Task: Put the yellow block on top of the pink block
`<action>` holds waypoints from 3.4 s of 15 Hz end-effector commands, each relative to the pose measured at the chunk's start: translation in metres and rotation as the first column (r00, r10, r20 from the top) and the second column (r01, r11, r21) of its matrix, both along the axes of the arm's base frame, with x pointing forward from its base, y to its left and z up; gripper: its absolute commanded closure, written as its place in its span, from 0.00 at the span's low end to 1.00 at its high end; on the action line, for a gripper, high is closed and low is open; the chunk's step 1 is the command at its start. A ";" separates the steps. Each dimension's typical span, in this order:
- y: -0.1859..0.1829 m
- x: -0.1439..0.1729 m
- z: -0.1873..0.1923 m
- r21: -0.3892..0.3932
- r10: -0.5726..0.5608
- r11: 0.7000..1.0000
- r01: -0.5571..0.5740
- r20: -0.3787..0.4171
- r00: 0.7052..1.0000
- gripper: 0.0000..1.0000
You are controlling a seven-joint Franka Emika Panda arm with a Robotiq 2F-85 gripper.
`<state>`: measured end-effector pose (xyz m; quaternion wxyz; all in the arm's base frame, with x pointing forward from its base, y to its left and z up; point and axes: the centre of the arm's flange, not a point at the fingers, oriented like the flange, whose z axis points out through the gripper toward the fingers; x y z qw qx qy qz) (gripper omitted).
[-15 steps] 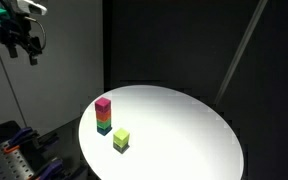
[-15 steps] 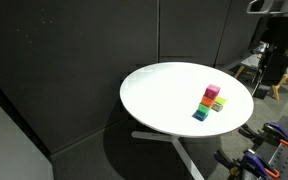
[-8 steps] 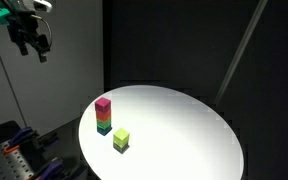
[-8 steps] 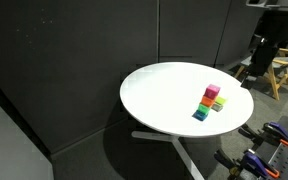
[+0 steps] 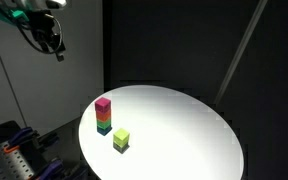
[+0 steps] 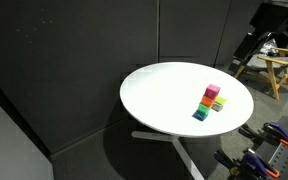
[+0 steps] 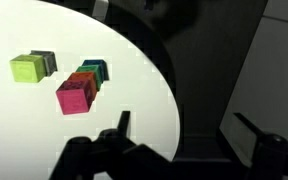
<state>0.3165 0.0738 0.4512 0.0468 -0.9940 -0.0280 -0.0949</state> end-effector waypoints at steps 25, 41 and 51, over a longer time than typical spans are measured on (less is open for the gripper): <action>-0.141 0.107 -0.008 -0.079 -0.447 0.894 0.440 -0.135 0.884 0.00; -0.210 0.130 -0.066 -0.092 -0.440 0.897 0.432 -0.104 0.892 0.00; -0.210 0.129 -0.077 -0.080 -0.454 0.890 0.448 -0.104 0.885 0.00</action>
